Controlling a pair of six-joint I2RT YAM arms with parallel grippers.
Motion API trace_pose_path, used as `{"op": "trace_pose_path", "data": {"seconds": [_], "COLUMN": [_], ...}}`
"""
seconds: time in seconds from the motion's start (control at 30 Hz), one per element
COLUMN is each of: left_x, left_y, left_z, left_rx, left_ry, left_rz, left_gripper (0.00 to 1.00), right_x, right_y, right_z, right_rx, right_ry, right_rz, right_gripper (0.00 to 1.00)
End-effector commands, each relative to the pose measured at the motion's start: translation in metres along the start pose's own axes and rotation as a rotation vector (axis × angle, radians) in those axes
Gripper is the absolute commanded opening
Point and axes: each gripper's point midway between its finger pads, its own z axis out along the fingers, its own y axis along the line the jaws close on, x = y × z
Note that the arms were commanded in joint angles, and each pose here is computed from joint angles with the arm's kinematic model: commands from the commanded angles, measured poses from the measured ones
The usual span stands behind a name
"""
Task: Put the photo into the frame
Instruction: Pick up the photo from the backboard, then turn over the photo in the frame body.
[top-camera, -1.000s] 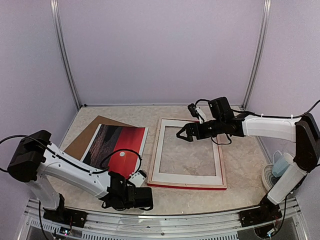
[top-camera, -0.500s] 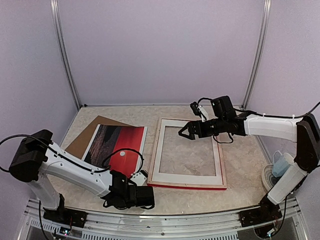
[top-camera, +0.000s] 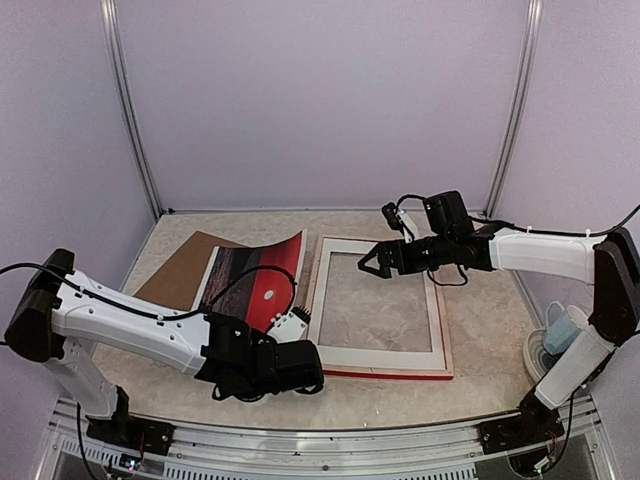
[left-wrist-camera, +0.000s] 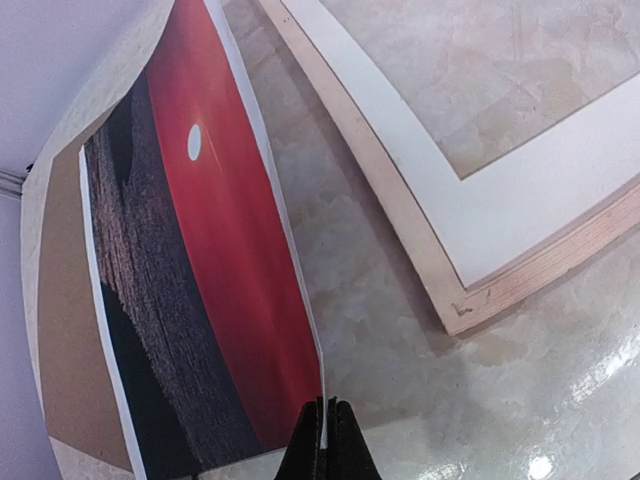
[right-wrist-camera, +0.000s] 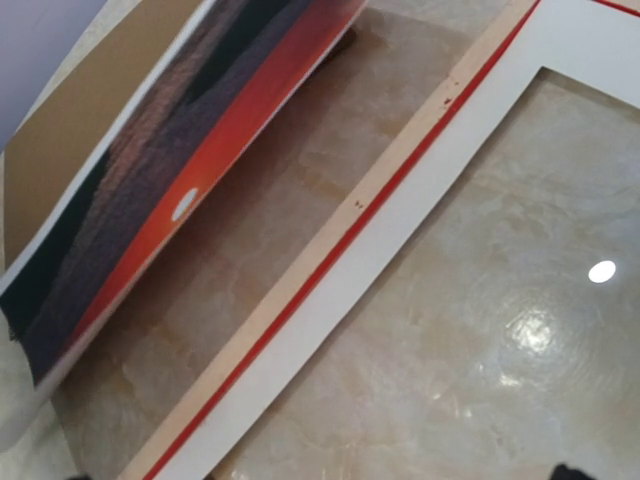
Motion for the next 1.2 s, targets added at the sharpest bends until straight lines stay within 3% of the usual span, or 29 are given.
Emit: {"op": "trace_pose_path", "data": {"seconds": [0.0,0.3,0.77,1.03,1.17], "left_x": [-0.038,-0.105,-0.199,-0.228,-0.219], "left_y": [0.024,0.038,0.018,0.009,0.022], "left_z": [-0.022,-0.062,-0.113,-0.142,-0.139], "left_rx": [-0.019,0.07,0.273,0.453,0.518], "left_ry": [-0.094,-0.244,-0.441,-0.577,-0.595], "left_rz": [-0.099,-0.217,-0.266,-0.342,-0.445], "left_gripper": [0.0,0.0,0.0,0.0,0.0], "right_x": [-0.012,-0.02,-0.03,-0.03,-0.028], "right_y": [0.003,-0.007,-0.046,-0.051,-0.052], "right_z": [-0.009,-0.018,-0.064,-0.071,-0.07], "right_rx": [-0.002,0.038,0.124,0.116,0.113], "right_ry": [-0.029,-0.064,-0.205,-0.228,-0.221], "right_rz": [-0.01,0.012,0.143,0.171,0.176], "right_gripper": [0.99,0.99,0.99,0.99,0.99]}}
